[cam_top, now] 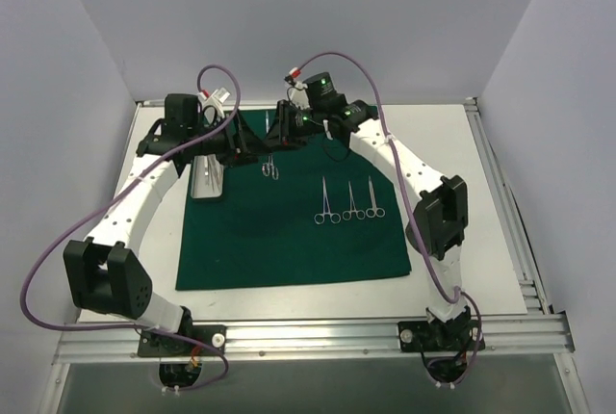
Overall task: Open and lay out the surgical kit
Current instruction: Place the medical item in the surgical kit.
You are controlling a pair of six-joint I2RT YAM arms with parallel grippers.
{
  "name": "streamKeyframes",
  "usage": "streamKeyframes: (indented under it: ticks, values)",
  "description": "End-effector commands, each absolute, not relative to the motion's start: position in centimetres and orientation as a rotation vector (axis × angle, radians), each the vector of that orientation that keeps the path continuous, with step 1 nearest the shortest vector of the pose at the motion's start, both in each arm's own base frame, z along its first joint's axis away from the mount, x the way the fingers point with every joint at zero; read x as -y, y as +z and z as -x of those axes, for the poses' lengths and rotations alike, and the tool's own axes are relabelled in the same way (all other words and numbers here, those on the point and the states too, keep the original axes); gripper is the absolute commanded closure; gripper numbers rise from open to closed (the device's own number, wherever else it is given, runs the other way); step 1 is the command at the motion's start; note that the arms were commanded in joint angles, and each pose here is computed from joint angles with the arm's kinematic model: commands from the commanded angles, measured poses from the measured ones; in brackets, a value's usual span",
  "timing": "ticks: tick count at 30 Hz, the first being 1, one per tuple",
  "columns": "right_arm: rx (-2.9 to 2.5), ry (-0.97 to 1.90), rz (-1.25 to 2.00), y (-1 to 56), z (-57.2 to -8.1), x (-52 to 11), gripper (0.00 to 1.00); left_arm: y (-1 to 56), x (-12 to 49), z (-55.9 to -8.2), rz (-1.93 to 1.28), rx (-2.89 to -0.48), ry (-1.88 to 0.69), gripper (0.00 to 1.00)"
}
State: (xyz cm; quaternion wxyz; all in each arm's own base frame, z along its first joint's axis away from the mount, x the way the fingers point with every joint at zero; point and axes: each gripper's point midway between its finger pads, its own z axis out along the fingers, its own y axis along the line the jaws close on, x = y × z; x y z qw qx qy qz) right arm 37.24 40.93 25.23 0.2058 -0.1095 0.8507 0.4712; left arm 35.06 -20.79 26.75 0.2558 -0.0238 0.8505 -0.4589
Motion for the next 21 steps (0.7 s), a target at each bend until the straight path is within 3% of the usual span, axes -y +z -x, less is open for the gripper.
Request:
streamKeyframes:
  ticks: [1,9,21]
  values:
    - [-2.412,1.121,0.258,25.1,-38.1,-39.6,1.0,28.5,18.2,-35.3,0.057,-2.279,-1.074,0.3]
    - [-2.672,0.658,0.078,16.9,-37.6,-36.1,1.0,22.9,7.9,-35.5,0.291,-2.5,-0.475,0.25]
    - [-2.829,0.205,0.028,8.8,-35.8,-33.4,1.0,20.5,6.9,-35.2,0.316,-2.546,-0.494,0.25]
